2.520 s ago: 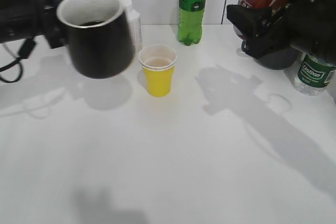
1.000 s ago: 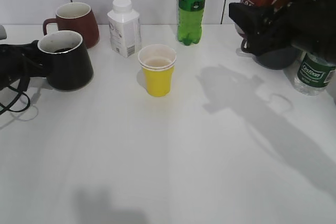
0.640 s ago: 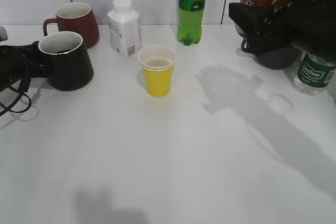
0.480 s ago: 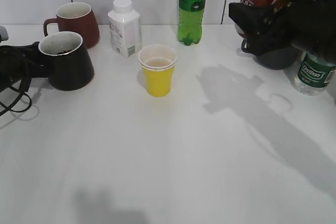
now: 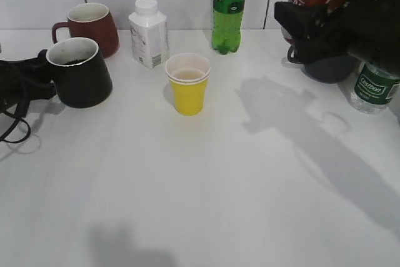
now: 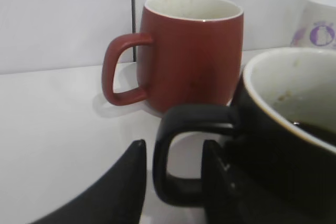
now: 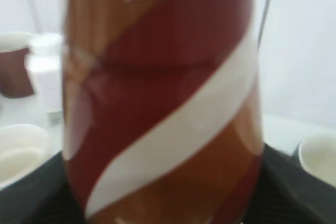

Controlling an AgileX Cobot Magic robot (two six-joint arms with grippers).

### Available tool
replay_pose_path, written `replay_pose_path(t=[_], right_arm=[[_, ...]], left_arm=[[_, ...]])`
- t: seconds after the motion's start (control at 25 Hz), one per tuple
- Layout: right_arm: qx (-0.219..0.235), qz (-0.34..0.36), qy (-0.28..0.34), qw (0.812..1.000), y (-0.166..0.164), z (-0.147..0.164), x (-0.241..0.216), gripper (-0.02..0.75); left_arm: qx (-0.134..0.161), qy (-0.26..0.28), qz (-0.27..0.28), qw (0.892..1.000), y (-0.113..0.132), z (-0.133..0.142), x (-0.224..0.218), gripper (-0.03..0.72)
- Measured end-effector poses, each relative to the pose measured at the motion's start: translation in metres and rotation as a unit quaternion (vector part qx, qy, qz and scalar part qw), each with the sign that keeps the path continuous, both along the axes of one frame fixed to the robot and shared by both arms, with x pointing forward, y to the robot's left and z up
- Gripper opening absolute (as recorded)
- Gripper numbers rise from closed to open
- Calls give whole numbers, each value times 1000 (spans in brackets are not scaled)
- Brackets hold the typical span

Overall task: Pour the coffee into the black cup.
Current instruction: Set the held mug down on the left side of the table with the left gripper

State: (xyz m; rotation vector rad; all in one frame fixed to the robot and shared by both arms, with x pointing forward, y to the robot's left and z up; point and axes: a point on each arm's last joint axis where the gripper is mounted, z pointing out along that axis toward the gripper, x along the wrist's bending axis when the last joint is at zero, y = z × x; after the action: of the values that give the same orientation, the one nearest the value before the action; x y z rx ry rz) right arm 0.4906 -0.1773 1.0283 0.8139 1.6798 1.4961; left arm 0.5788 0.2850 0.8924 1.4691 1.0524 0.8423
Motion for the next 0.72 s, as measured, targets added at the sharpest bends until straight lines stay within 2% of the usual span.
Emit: replay_pose_path(t=[0.24, 0.52, 0.72], right_arm=[[35, -61, 53, 996, -4, -26, 17, 534], [50, -106, 76, 990, -3, -78, 39, 534], [31, -127, 125, 984, -3, -124, 47, 534]], left_arm=[[-2, 3, 6, 1000, 0, 11, -20, 282], [0, -12, 2, 1000, -3, 31, -45, 282], [5, -39, -10, 999, -5, 48, -54, 282]])
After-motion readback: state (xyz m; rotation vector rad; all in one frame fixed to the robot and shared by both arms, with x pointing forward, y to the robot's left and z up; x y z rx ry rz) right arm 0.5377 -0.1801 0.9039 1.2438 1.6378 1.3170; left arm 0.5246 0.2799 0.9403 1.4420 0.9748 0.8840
